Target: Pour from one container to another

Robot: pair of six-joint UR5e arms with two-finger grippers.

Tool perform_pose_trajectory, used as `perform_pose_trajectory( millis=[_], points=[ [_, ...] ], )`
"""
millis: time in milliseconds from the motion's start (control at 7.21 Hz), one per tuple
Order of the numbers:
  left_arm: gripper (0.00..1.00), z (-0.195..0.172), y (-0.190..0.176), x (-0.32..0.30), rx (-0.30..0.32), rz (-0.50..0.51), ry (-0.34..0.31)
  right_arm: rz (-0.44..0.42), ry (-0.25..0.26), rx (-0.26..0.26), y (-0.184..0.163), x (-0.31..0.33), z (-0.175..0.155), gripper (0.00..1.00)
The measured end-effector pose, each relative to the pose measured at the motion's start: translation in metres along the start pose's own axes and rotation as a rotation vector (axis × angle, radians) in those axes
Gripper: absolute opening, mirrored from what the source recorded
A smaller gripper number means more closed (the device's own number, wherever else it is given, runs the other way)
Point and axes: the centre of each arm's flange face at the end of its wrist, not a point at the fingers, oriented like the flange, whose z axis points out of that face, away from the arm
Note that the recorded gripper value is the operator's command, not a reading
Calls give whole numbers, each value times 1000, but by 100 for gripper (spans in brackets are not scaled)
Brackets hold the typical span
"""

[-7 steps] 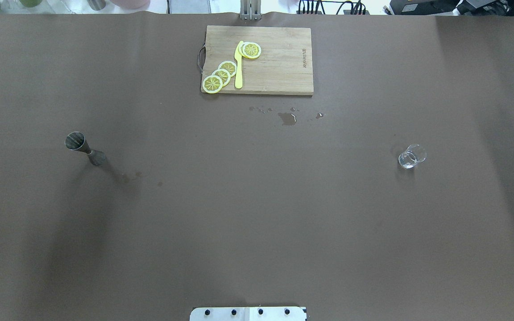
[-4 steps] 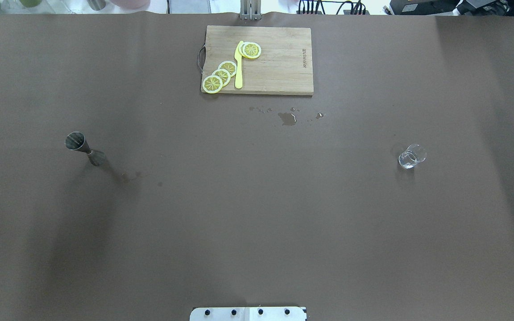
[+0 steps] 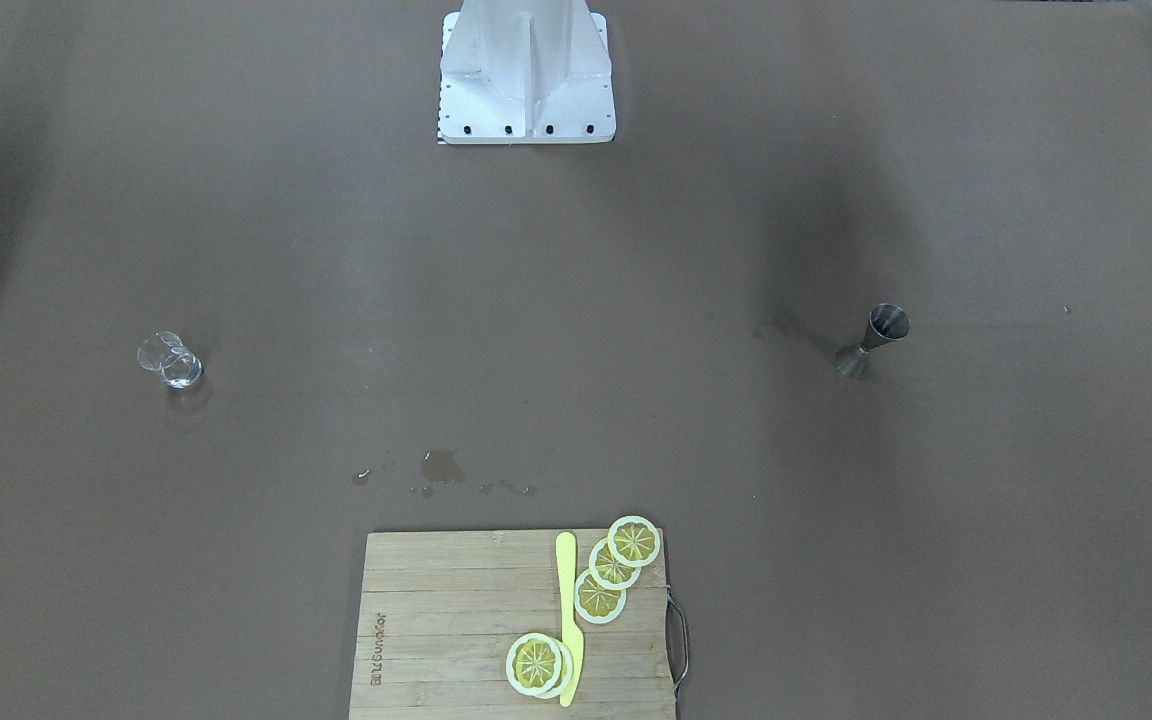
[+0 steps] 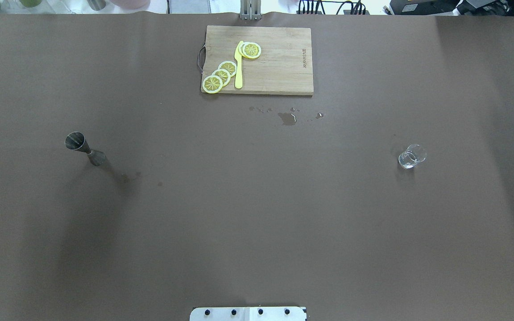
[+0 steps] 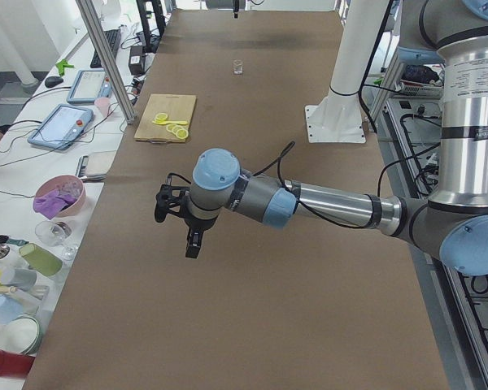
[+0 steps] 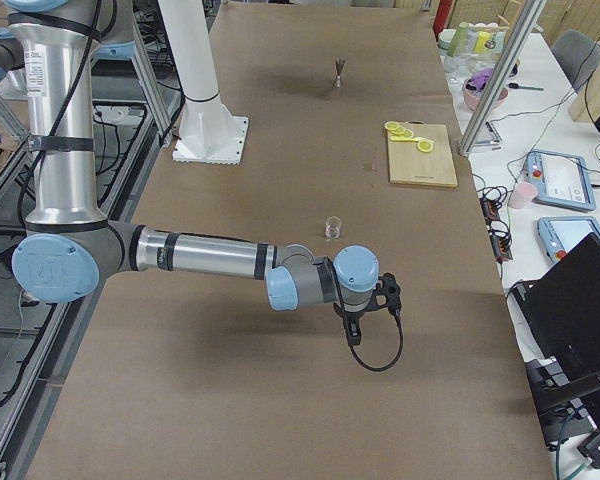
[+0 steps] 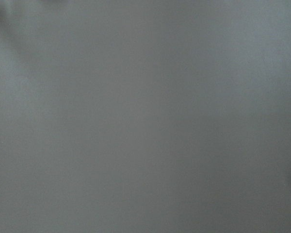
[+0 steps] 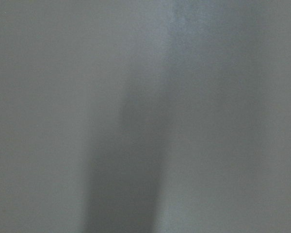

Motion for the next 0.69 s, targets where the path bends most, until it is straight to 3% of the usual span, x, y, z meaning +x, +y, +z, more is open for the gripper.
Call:
perform_pose_trajectory(
  millis=[416, 694],
  points=[
    [97, -8, 5, 53, 21, -8, 17, -221, -23, 73, 2, -8, 13, 100],
    [97, -17, 26, 93, 56, -38, 10, -371, -52, 90, -7, -44, 35, 100]
  ],
)
